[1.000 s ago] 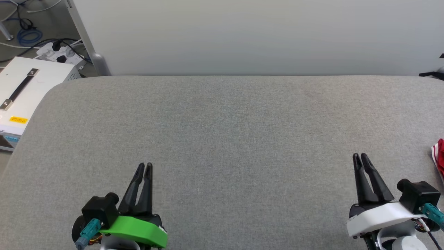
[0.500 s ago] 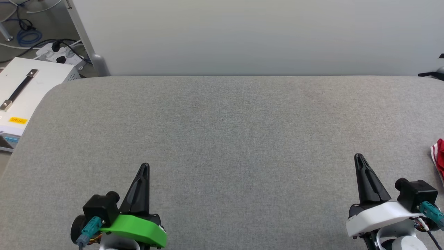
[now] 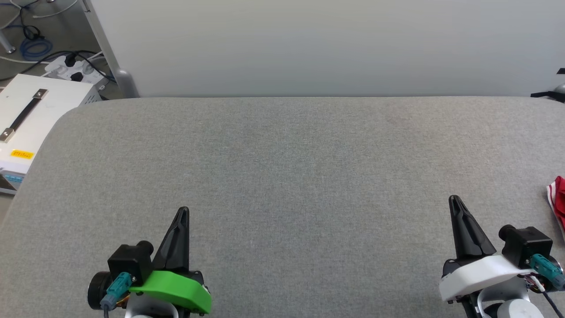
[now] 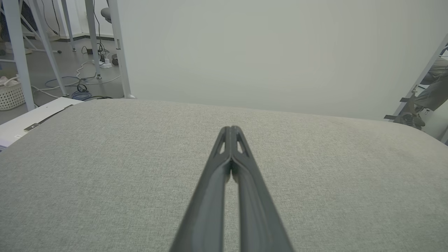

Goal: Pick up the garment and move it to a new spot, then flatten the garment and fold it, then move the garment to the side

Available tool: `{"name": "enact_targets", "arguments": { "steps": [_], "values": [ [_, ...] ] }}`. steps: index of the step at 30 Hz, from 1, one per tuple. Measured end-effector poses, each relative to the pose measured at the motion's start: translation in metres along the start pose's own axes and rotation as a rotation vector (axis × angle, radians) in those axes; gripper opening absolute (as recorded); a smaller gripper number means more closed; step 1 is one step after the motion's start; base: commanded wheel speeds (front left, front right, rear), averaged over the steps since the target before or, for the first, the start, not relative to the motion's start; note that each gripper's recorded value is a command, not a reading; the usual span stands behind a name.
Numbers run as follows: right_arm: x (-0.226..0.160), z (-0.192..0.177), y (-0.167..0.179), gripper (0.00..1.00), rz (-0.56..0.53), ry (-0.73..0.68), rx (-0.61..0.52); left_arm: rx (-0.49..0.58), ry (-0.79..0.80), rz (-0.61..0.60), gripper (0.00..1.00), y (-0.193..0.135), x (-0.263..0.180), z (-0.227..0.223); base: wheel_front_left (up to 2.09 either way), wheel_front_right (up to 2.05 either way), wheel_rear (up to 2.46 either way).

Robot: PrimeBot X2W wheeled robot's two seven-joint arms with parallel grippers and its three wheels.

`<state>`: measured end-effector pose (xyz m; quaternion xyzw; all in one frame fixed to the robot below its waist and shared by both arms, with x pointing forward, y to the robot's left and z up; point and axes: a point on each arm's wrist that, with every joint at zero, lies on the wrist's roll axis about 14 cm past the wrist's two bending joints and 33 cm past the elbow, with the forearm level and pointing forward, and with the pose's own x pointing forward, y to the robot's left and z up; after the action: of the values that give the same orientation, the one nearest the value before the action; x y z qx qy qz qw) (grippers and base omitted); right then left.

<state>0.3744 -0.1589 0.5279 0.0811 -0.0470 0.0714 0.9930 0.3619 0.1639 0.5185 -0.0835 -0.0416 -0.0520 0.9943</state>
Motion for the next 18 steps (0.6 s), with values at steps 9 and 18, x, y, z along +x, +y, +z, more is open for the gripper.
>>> {"name": "enact_targets", "arguments": {
  "steps": [9, 18],
  "values": [
    [-0.0001, -0.0004, 0.0002, 0.00, 0.001, 0.011, -0.015, 0.017, 0.011, 0.007, 0.00, 0.0005, 0.0007, -0.0003, 0.00, 0.00, 0.00],
    [-0.0002, -0.0002, 0.0006, 0.00, 0.001, 0.022, -0.034, 0.040, 0.022, 0.013, 0.00, 0.0014, 0.0015, 0.0003, 0.00, 0.00, 0.00]
  ]
}}
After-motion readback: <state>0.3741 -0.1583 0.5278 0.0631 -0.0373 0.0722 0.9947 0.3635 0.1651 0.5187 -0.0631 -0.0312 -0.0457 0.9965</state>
